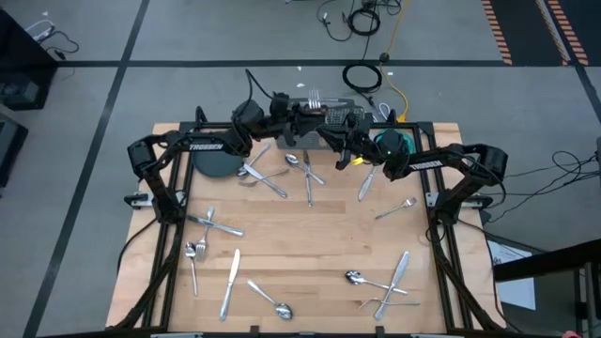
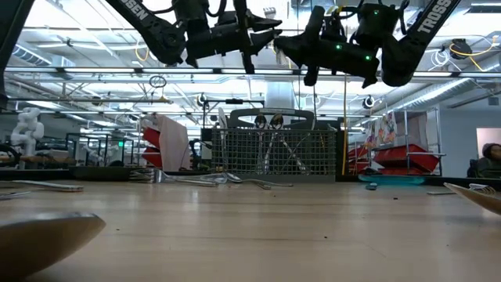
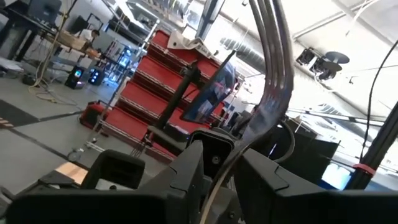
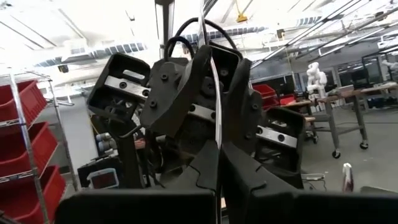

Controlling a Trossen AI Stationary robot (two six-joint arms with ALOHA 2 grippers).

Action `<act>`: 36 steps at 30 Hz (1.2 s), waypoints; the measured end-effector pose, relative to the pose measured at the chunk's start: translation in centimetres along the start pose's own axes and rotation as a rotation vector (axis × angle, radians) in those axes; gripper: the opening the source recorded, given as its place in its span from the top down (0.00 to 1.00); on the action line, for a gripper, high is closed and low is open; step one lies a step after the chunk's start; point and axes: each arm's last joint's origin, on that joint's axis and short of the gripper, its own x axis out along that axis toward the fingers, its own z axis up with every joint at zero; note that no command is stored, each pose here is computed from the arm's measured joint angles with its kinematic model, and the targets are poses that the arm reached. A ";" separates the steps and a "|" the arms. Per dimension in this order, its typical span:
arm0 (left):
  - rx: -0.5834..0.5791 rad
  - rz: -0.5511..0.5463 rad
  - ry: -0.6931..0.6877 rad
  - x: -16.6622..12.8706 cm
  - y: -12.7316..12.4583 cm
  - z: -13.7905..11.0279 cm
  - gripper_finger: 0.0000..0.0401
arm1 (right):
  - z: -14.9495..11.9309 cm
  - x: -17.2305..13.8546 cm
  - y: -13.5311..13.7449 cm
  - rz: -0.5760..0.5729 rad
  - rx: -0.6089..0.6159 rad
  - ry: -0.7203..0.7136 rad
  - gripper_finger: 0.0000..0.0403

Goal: Sort silverware
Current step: Put the fork into the silverware basket

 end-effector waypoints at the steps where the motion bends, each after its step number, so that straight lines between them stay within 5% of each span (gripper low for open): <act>1: 0.001 0.007 -0.004 0.0 0.0 0.0 0.80 | 0.0 0.0 0.0 -0.002 0.000 -0.001 1.00; 6: 0.042 0.028 -0.016 -0.1 0.2 0.1 0.96 | 0.2 0.0 -0.1 -0.003 0.004 -0.016 1.00; 18: 0.059 0.189 -0.094 -0.4 1.2 0.5 0.98 | 0.7 -0.3 -1.6 -0.081 0.041 -0.042 0.97; 29: 0.481 0.521 -0.057 -0.4 1.8 -0.4 0.98 | 2.8 -1.2 -3.8 -0.130 0.057 -0.094 0.75; 36: 0.672 0.631 -0.021 1.0 -0.4 -2.7 0.98 | 5.9 -2.1 -3.3 -0.223 -0.091 -0.052 0.76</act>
